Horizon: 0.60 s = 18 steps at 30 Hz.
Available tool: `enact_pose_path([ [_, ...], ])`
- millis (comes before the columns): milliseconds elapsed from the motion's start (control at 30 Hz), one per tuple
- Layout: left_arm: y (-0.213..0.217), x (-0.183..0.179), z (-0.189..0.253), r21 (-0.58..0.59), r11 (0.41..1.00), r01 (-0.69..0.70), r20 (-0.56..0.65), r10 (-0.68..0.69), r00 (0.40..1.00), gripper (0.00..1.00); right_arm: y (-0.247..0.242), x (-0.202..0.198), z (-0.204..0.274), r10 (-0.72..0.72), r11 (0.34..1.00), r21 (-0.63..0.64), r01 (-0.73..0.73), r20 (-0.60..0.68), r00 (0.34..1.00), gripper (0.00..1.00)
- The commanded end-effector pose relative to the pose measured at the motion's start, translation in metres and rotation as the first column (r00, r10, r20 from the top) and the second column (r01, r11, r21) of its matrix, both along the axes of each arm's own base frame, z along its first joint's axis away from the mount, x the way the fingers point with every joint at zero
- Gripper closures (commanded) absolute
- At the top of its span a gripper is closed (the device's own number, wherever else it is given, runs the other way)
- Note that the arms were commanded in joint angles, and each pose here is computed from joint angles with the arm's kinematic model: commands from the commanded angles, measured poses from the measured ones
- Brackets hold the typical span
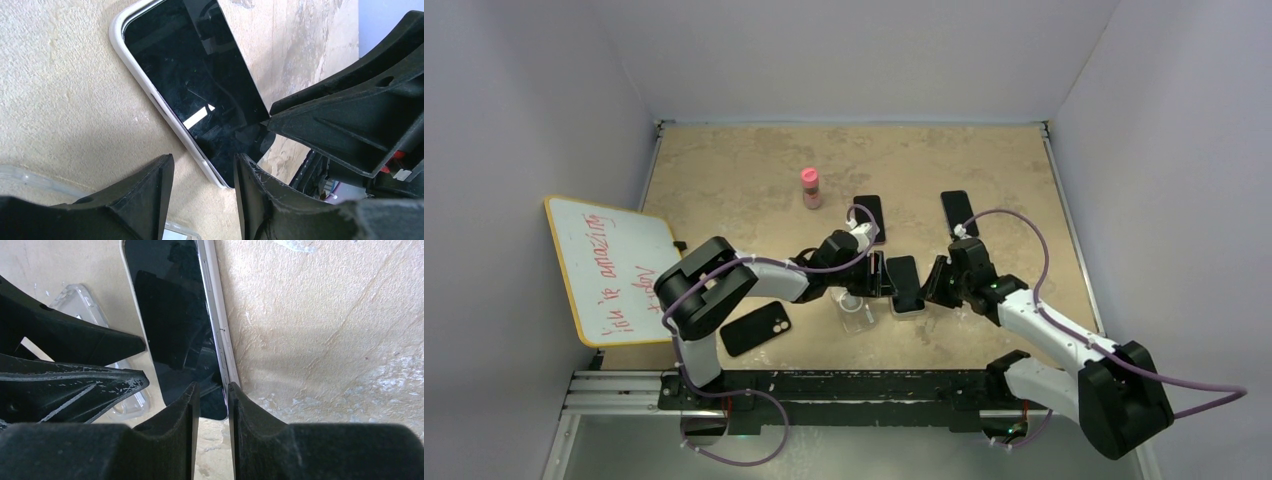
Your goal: Put the phone into the phone case
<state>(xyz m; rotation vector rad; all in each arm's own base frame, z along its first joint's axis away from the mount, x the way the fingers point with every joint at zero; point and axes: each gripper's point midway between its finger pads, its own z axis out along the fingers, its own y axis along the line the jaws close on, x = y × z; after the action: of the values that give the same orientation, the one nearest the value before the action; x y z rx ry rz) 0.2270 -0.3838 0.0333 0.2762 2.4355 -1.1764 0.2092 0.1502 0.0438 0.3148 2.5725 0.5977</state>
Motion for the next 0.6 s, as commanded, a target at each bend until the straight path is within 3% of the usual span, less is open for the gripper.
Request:
enact_pose_path([
  [0,-0.009,0.000,0.002,-0.017,1.000,0.016,0.006,-0.016,1.000,0.51,-0.002,-0.001,-0.005,0.002,1.000,-0.002,-0.002,0.008,1.000,0.71],
  [133,-0.009,-0.002,0.000,-0.021,1.000,0.022,0.001,-0.022,1.000,0.52,0.001,0.002,-0.008,0.009,1.000,0.010,-0.009,0.018,1.000,0.78],
  [333,-0.018,-0.014,0.000,-0.038,0.998,0.043,-0.013,-0.043,0.999,0.60,0.016,0.008,0.006,0.016,0.993,0.112,-0.026,0.084,0.996,0.98],
  [567,-0.024,-0.024,-0.002,-0.025,0.999,0.043,-0.002,-0.043,0.999,0.65,0.017,-0.003,-0.021,-0.013,0.989,0.145,0.009,0.022,1.000,1.00],
])
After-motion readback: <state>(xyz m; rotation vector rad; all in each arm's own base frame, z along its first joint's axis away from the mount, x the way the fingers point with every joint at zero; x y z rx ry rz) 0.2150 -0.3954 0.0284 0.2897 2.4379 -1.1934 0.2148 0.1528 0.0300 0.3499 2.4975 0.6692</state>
